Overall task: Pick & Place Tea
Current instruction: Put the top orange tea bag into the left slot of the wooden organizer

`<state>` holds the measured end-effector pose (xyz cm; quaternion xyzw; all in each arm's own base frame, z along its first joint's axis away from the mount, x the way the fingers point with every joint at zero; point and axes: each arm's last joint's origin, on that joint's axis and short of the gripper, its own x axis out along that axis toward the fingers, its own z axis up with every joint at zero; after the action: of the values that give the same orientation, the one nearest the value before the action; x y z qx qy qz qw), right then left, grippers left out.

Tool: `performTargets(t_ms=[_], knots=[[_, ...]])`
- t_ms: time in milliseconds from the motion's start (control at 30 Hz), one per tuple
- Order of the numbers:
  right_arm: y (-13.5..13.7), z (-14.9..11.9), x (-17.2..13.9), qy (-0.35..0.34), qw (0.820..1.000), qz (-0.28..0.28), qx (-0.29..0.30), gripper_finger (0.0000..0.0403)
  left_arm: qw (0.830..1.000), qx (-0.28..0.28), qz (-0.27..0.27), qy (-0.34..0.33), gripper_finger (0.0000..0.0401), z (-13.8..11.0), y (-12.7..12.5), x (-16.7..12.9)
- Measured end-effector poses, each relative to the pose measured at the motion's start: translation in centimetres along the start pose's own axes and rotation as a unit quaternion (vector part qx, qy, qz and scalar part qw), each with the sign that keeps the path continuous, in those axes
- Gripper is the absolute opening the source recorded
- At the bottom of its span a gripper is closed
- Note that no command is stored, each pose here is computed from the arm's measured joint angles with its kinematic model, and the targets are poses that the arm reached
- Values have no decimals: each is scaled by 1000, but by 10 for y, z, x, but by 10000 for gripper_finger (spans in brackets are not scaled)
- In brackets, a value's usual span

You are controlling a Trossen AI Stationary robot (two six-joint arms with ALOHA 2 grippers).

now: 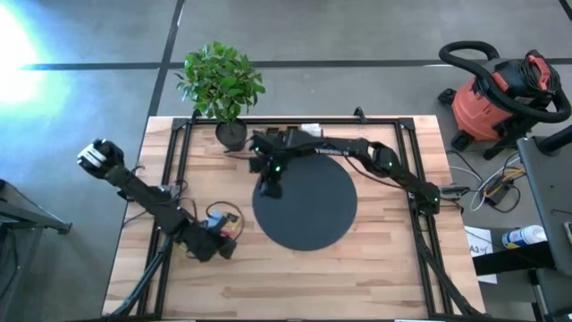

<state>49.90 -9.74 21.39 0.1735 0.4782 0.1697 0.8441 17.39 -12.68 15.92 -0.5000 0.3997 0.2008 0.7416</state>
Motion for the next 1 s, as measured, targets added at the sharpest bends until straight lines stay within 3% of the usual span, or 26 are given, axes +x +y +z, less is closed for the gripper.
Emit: performTargets(t_ms=[233, 533, 733, 1000], knots=[[0, 3, 29, -64, 994, 35, 80, 155, 994, -91, 14, -61, 137, -15, 14, -17], [-1, -11, 60, -82, 983, 54, 152, 171, 988, -112, 65, -89, 137, -14, 39, -1], [1, -17, 70, -84, 982, 57, 157, 175, 984, -123, 39, -120, 137, -9, 51, 6], [-2, -18, 80, -133, 966, 67, 211, 176, 982, -135, 32, -128, 137, -5, 65, 13]])
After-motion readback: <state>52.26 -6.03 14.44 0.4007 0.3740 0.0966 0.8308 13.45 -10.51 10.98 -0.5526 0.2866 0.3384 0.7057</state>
